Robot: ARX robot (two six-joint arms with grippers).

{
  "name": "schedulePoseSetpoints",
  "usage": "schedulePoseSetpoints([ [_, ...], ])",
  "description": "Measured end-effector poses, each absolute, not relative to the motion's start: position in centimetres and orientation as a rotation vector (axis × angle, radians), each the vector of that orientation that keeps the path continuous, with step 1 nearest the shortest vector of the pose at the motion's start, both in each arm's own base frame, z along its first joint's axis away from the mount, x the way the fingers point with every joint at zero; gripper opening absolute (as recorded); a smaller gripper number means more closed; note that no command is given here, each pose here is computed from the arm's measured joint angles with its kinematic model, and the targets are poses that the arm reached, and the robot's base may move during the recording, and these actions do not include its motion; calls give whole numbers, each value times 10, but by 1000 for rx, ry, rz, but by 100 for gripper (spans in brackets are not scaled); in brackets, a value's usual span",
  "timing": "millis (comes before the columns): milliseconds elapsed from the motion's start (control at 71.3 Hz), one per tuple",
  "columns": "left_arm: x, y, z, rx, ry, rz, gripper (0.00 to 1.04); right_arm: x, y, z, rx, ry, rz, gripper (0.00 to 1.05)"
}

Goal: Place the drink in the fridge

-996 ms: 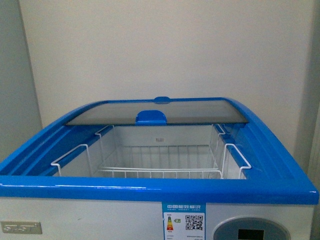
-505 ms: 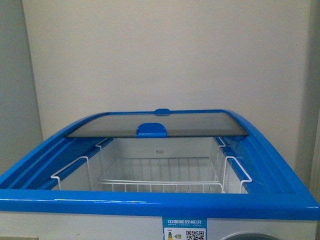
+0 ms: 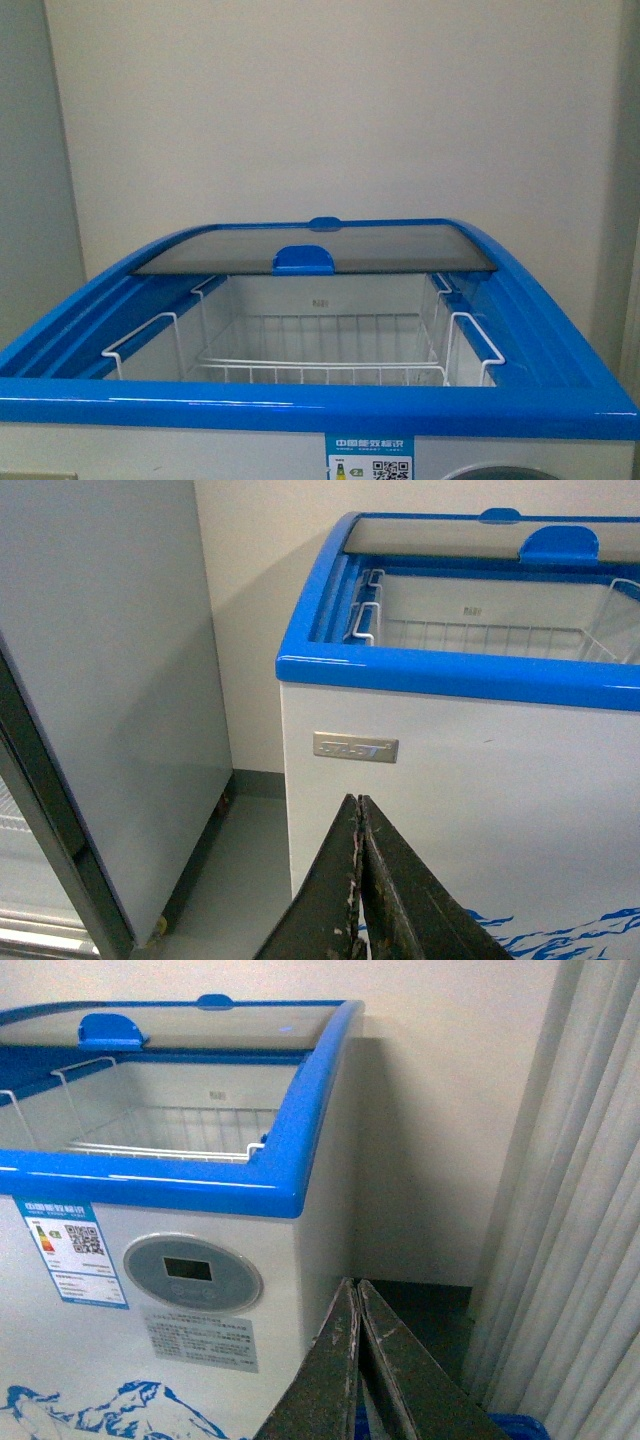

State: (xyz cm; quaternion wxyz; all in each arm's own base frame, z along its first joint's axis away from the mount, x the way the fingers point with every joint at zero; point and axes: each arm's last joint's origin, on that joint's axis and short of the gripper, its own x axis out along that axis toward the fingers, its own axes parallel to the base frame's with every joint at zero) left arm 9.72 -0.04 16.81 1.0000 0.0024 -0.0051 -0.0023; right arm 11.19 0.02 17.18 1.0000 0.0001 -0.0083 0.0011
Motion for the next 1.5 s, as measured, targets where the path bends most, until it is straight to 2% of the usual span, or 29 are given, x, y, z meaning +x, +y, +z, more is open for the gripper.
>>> schedulePoseSetpoints([
  [337, 97, 0, 168, 5, -11, -5, 3, 100, 0, 166, 1, 20, 2, 3],
  [603, 97, 0, 168, 5, -10, -5, 3, 97, 0, 169, 0, -13, 2, 5],
  [968, 97, 0, 168, 2, -10, -5, 62, 97, 0, 169, 0, -12, 2, 65],
  [1164, 97, 0, 168, 3, -10, -5, 94, 97, 0, 169, 0, -12, 2, 95],
  [1206, 97, 0, 168, 3, -10, -5, 98, 97, 0, 169, 1, -12, 2, 98],
  [1500, 97, 0, 168, 2, -10, -5, 97, 97, 0, 169, 0, -12, 2, 97],
])
